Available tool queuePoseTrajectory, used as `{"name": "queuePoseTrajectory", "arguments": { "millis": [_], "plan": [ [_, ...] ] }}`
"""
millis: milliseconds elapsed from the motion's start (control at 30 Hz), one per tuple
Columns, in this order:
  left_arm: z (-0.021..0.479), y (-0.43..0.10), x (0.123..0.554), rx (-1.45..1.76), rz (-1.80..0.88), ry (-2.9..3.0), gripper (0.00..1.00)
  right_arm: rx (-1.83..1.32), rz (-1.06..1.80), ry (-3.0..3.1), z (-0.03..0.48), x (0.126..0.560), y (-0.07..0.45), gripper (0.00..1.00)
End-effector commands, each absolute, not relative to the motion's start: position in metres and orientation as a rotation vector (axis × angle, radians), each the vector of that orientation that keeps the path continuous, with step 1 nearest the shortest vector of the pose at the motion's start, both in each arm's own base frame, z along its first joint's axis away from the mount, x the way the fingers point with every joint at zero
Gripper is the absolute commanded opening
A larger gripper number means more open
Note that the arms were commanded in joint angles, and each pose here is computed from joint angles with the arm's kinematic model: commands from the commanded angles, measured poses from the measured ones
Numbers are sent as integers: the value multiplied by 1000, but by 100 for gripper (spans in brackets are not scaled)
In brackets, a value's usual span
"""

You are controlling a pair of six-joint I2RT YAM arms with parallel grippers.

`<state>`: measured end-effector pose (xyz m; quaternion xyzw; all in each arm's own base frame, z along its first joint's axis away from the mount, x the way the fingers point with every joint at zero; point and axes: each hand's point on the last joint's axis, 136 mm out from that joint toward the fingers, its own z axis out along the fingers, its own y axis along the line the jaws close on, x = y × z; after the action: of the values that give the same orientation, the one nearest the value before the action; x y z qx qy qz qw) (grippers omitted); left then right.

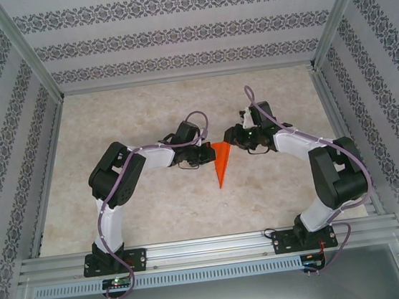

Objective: Fold a paper plane with a square sheet of paper (fold left side to right side)
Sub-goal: Fold the wing for the fifth time at the center of the table.

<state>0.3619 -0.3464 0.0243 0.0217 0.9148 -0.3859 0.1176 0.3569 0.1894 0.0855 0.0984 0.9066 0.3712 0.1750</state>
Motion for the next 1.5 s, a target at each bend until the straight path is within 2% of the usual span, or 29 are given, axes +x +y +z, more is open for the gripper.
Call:
{"name": "queuePoseTrajectory", "arguments": {
  "millis": [0, 67, 133, 1467],
  "plan": [
    [13, -338, 364, 70, -1080, 2707, 0, 291, 1048, 2638, 64, 348, 197, 16],
    [12, -338, 364, 69, -1078, 2710, 0, 282, 1055, 2646, 62, 352, 203, 9],
    [12, -339, 365, 70, -1079, 2707, 0, 263, 1053, 2651, 62, 355, 211, 8],
    [6, -342, 363, 73, -1090, 2726, 0, 261, 820, 2828, 1, 344, 195, 6]
  ]
}}
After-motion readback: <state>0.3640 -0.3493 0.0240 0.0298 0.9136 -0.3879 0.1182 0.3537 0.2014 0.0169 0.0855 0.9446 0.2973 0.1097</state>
